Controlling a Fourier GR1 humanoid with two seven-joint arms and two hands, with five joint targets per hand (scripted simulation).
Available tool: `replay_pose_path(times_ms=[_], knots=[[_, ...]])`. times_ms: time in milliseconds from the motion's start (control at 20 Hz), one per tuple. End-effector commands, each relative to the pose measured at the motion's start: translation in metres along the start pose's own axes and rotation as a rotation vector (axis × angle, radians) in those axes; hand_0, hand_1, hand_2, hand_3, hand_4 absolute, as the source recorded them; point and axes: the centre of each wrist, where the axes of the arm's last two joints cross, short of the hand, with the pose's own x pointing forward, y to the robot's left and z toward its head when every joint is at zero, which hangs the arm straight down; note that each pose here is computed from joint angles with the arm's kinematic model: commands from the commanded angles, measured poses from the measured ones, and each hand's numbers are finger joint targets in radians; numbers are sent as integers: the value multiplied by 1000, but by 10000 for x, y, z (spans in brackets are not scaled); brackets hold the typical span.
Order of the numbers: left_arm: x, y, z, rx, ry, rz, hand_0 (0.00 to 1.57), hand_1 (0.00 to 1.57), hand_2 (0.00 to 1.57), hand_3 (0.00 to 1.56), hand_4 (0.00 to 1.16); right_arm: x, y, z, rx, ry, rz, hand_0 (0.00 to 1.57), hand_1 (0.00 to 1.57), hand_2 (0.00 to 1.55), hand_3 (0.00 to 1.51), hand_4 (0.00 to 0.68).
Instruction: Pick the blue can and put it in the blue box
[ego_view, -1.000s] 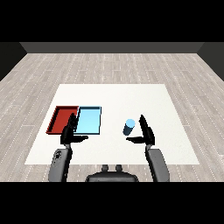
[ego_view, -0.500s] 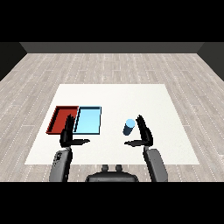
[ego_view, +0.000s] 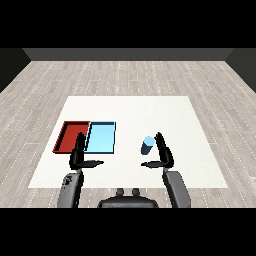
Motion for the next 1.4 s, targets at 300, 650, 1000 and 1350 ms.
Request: replay_pose_path(times_ms=[300, 650, 1000, 1350], knots=[[-192, 46, -132, -4, -20, -5, 0, 0, 0, 0, 0, -27, -171, 8, -19, 33, 2, 0, 0, 0, 0, 0], [37, 10, -42, 17, 6, -21, 0, 0, 0, 0, 0, -315, -310, -276, -76, 119, -22, 0, 0, 0, 0, 0], [37, 178, -89, 4, -9, -39, 0, 0, 0, 0, 0, -387, -213, -293, -81, 130, -17, 0, 0, 0, 0, 0], [68, 11, -110, 26, -10, -29, 0, 0, 0, 0, 0, -624, -175, -389, -111, 179, -70, 0, 0, 0, 0, 0]])
